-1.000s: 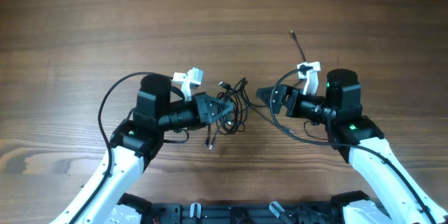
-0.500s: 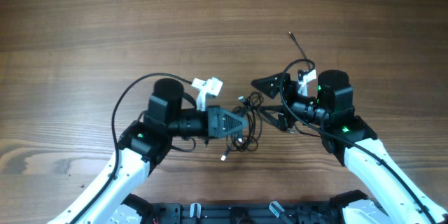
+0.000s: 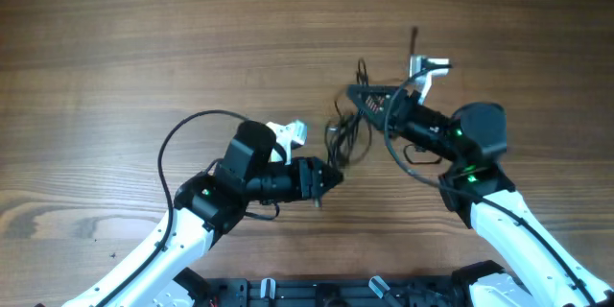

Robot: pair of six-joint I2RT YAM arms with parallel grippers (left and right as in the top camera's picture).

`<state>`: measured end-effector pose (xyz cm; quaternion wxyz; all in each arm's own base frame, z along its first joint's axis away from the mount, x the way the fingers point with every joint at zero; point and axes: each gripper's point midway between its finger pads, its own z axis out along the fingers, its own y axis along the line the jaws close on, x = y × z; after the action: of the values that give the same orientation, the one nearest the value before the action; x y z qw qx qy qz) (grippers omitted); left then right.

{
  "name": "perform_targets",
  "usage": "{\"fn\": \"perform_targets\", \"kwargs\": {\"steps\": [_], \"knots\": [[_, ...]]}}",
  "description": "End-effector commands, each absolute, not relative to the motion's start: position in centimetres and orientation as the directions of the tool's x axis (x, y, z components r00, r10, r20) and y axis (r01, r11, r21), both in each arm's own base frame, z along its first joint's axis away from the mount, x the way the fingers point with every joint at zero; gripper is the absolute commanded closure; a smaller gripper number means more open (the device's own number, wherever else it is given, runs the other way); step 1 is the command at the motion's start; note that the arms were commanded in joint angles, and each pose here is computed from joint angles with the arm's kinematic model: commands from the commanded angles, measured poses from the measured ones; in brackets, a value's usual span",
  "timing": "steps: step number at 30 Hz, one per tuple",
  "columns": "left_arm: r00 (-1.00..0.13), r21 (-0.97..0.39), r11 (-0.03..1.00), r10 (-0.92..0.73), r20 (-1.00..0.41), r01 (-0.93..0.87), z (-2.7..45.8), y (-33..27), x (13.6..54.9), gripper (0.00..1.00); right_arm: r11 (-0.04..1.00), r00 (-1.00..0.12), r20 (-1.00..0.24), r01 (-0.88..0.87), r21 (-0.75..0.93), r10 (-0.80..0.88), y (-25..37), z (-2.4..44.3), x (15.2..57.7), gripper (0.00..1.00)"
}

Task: Untangle cables
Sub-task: 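Grasp the black cable bundle with the right gripper beside the left, then pull the grippers apart, stretching the cables across the table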

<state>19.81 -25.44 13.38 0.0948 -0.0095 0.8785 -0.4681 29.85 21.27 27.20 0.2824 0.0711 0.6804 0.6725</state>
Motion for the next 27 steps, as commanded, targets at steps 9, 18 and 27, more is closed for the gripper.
{"fn": "perform_targets", "kwargs": {"steps": [9,18,27], "knots": [[-0.938,-0.856,0.446,-0.094,-0.333,0.260,17.1,-25.0,22.5,0.00,0.196,-0.863,-0.337,-0.281,0.940,0.377,21.8,23.9,28.9,0.96],[-0.921,-0.855,0.386,-0.035,-0.389,0.346,18.2,-25.6,21.8,0.00,0.179,-0.864,-0.115,-0.029,0.983,0.490,19.8,21.8,30.5,0.96],[-0.912,-0.801,0.577,-0.227,-0.343,0.158,15.2,-23.1,25.0,0.32,0.128,-0.916,-0.176,-0.138,0.982,0.360,21.1,23.7,28.5,0.96]]}}
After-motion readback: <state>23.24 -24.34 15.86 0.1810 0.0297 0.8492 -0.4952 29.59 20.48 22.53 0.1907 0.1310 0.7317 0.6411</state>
